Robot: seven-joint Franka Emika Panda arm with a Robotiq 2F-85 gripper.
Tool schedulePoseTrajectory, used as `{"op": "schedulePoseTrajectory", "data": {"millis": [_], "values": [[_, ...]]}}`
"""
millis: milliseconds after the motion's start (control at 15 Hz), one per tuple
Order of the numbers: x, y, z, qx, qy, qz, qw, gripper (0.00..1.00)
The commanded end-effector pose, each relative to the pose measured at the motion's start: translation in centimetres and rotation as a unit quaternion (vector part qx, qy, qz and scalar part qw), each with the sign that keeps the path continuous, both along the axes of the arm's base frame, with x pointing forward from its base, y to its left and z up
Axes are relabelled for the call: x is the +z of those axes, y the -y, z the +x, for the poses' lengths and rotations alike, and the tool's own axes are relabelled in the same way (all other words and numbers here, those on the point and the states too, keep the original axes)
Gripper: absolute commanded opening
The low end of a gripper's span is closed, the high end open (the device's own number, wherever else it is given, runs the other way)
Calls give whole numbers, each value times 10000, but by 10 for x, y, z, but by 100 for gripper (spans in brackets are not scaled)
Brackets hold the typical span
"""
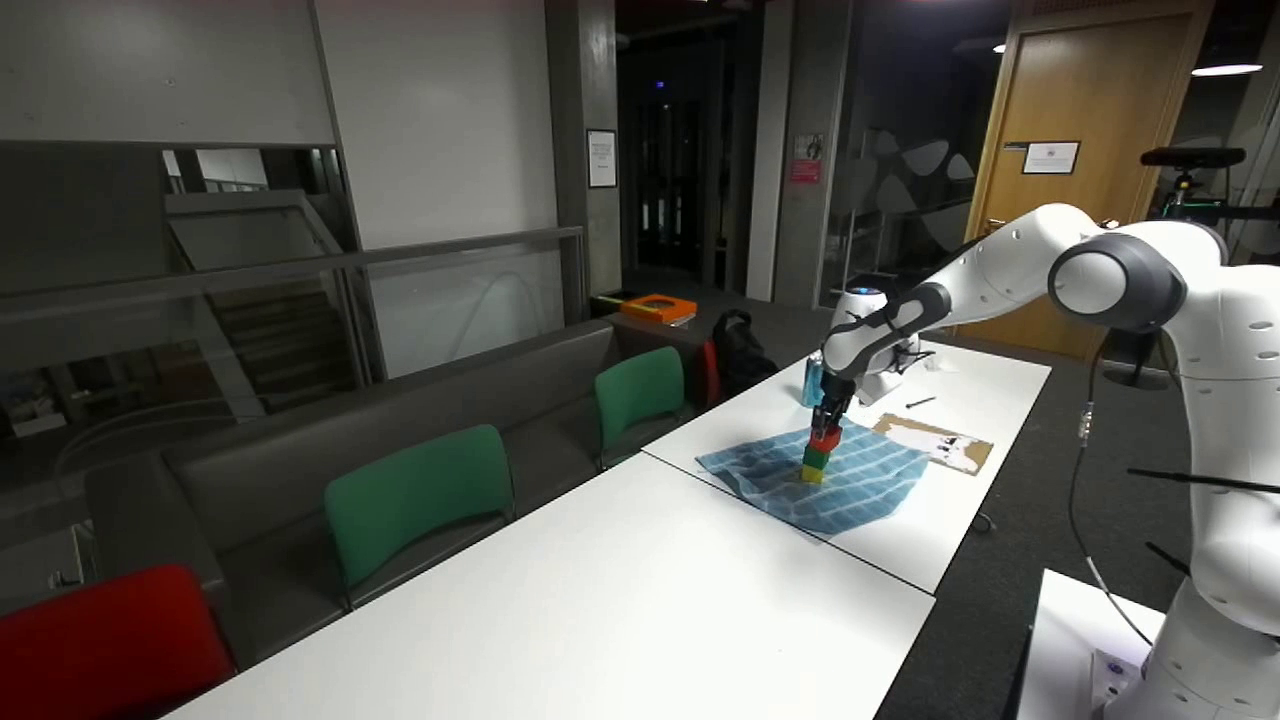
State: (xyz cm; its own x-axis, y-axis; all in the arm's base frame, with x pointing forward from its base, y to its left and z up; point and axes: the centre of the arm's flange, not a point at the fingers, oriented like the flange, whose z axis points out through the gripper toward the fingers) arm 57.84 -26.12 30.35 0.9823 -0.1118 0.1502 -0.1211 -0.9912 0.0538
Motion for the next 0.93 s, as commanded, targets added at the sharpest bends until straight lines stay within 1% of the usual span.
{"op": "schedulePoseTrajectory", "data": {"millis": [0, 400, 600, 867], "values": [[19, 17, 4, 181, 54, 281, 9994, 31], [20, 29, 16, 406, -23, 662, 9970, 31], [12, 38, 17, 432, -132, 626, 9970, 31], [-2, 50, 18, 325, -270, 618, 9972, 31]]}}
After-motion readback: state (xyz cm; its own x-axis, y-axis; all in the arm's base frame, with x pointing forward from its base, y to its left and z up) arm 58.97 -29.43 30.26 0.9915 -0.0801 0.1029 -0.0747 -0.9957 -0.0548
